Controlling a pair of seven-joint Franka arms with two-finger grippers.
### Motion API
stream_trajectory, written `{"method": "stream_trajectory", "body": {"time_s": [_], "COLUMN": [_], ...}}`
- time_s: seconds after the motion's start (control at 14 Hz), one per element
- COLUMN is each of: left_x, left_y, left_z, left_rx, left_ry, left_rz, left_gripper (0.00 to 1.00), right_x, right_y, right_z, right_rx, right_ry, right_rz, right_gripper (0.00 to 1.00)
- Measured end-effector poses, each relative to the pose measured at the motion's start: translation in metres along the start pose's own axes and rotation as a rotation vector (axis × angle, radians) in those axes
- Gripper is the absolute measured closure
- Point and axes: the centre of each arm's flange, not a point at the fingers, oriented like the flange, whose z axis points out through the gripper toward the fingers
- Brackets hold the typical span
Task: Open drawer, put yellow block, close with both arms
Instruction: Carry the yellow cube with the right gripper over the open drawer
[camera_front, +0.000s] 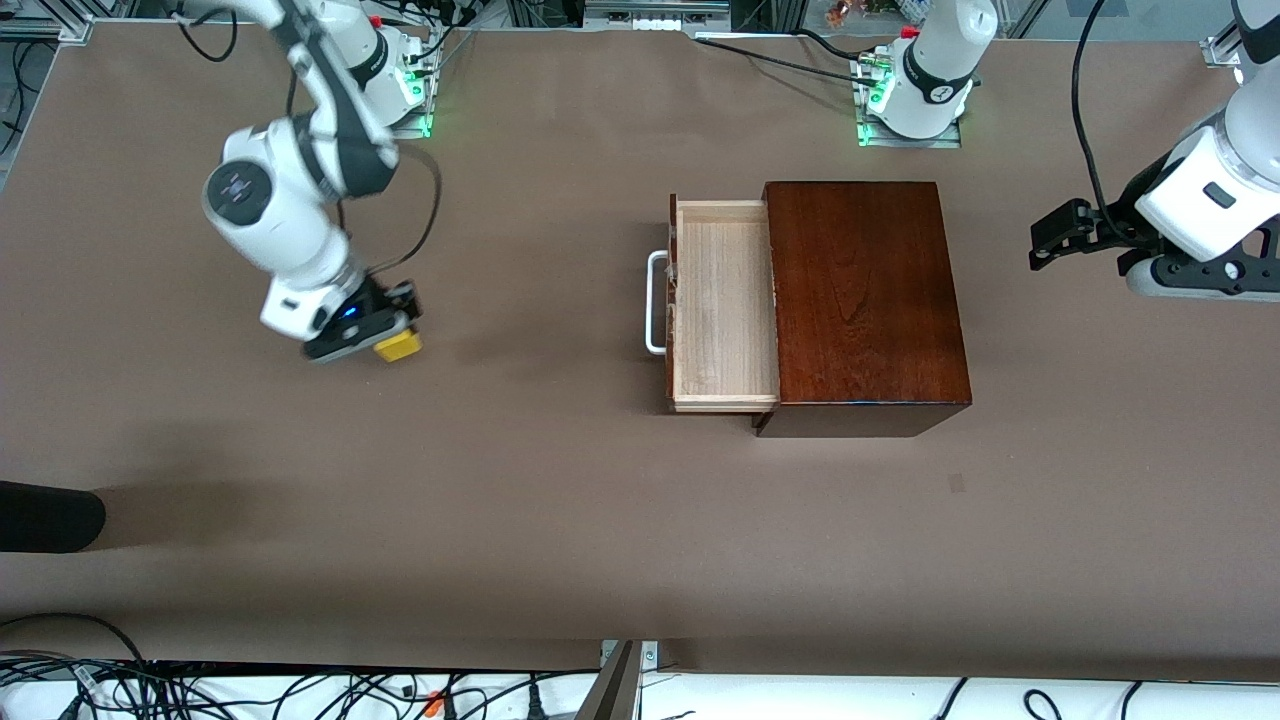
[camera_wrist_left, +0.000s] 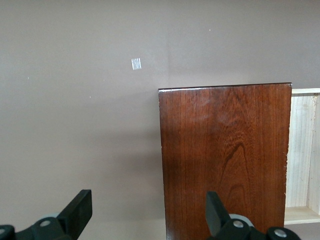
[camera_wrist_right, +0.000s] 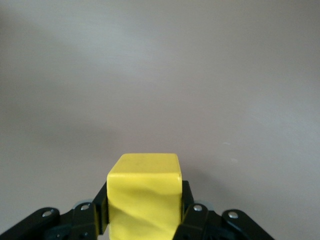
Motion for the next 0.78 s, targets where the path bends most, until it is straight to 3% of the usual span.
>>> {"method": "stream_trajectory", "body": {"time_s": [0.21,0.36,0.57,0.78], "left_x": [-0.001,-0.001,-0.001,-0.002], "left_y": [-0.004,-0.004,-0.003,-0.003], "left_z": [0.004,0.004,0.001,0.001], "left_rx": [-0.001,-0.001,-0.001,-0.002], "left_ry": [0.007,0.012,0.021,0.024], "left_rz": [0.019,0.024,0.029,0.032], "left_gripper": [0.00,0.00,0.00,0.00], "right_x": [0.044,0.063,0.084,0.091], "right_y": [-0.094,-0.138,-0.196,-0.277], "right_z": [-0.095,-0.132,-0.127,-0.105], "right_rx": [0.020,0.045,0.093,0.038], "right_ry": [-0.005,-0.004,-0.019,-0.018], "right_rz": [-0.171,-0.225,-0.293,-0.438], "right_gripper": [0.45,0.45,0.45,0.45]}}
